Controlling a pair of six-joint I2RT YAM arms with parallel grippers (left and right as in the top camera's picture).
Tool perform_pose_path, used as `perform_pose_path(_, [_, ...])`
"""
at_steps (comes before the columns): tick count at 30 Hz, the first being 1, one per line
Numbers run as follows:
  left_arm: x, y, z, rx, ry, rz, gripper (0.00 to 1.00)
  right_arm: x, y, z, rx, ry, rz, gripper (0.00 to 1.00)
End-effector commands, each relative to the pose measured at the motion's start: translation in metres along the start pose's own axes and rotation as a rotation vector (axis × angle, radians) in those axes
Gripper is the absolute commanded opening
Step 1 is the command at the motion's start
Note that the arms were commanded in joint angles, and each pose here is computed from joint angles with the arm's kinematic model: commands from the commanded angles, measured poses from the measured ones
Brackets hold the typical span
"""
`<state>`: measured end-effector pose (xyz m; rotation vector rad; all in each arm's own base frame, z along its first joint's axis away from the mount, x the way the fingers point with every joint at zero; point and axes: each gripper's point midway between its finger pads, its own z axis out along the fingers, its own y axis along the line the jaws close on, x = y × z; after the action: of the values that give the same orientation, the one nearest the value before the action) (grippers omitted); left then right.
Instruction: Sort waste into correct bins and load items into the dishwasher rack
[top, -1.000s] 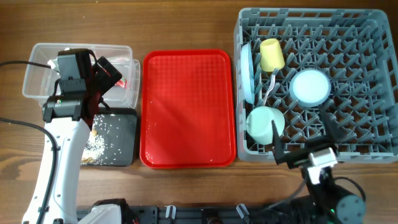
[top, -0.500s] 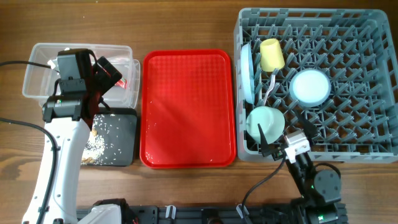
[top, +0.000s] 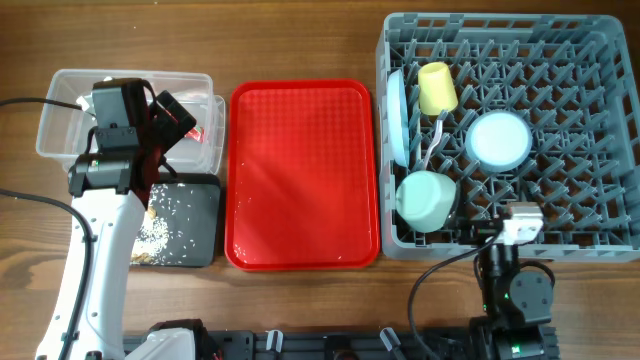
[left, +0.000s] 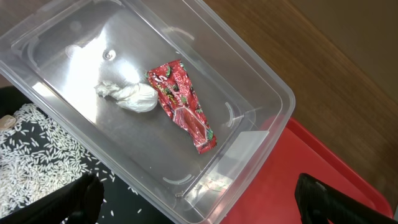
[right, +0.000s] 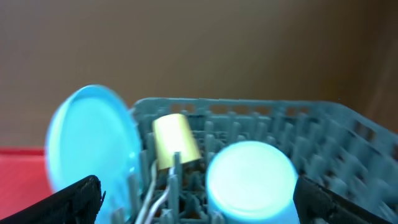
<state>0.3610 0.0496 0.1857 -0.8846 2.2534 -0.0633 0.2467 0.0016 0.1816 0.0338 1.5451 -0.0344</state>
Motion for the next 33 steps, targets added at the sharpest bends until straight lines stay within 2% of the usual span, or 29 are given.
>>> perform_pose_path(1, [-0.0071, -0.0011, -0.0041, 0.003, -0.023, -0.004, 1.0, -0.0004, -0.0148, -0.0012, 0.083, -0.005, 0.035, 1.0])
perform_pose_path(33, [-0.0071, -0.0011, -0.0041, 0.003, -0.023, -0.004, 1.0, -0.0002, -0.0112, -0.001, 0.067, -0.004, 0.032, 0.99])
